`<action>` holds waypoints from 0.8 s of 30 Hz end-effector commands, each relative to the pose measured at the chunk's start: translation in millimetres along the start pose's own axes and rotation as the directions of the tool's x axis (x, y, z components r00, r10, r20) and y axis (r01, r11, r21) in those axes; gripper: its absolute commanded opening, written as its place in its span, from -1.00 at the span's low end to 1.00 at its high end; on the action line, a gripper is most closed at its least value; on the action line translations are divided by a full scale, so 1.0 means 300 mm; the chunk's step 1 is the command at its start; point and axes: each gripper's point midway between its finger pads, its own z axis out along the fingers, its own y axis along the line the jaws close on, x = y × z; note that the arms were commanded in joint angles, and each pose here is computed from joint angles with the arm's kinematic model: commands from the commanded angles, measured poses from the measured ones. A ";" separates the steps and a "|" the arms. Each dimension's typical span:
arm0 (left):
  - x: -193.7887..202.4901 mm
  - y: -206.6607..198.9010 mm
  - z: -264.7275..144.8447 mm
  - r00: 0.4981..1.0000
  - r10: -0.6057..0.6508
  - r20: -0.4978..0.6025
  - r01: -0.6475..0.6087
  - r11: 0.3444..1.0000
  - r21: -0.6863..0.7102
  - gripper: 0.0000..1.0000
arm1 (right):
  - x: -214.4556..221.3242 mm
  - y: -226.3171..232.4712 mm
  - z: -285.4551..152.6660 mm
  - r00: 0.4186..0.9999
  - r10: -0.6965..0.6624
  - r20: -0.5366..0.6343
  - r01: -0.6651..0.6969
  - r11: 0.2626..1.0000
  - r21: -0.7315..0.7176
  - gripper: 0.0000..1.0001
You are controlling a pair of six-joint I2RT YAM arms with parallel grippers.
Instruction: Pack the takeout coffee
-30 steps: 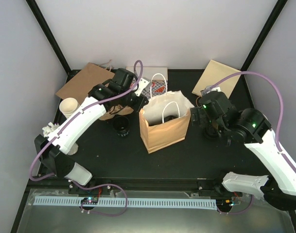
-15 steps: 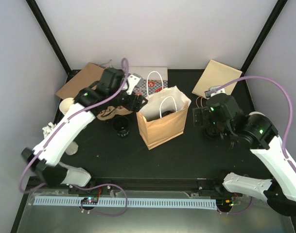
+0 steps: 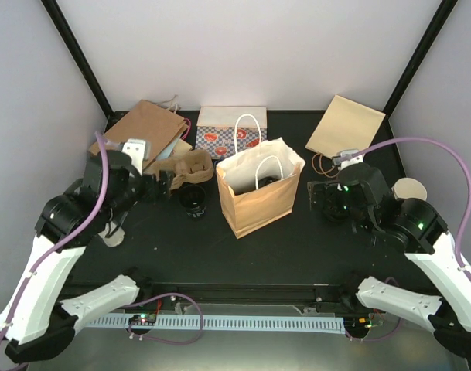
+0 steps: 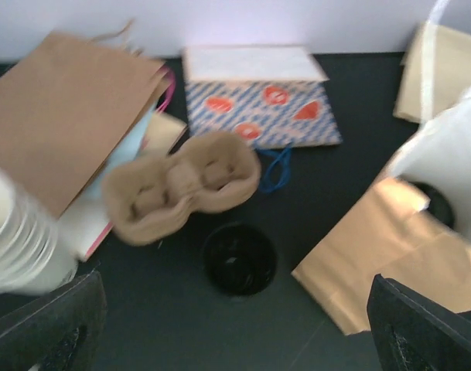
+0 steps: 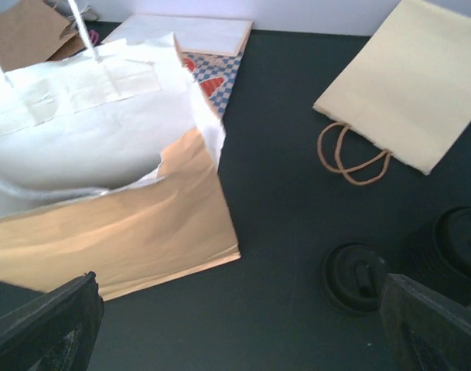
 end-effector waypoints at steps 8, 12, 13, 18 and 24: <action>0.265 0.354 -0.264 0.935 -0.331 0.126 0.354 0.854 -0.381 0.88 | 0.062 0.006 -0.030 0.990 0.132 0.056 -0.125 0.984 -0.127 1.00; 0.316 0.404 -0.305 0.928 -0.344 0.142 0.370 0.820 -0.437 0.88 | 0.095 0.026 -0.060 0.978 0.172 0.113 -0.140 0.958 -0.250 1.00; 0.328 0.409 -0.305 0.925 -0.350 0.145 0.378 0.816 -0.437 0.86 | 0.106 0.028 -0.054 0.977 0.179 0.113 -0.145 0.955 -0.258 1.00; 0.377 0.448 -0.313 0.909 -0.370 0.192 0.417 0.784 -0.460 0.43 | 0.183 0.045 0.018 0.985 0.165 0.041 -0.150 0.958 -0.245 1.00; 0.378 0.476 -0.299 0.917 -0.342 0.203 0.397 0.753 -0.525 0.53 | 0.213 0.066 0.061 0.986 0.164 0.006 -0.157 0.956 -0.246 1.00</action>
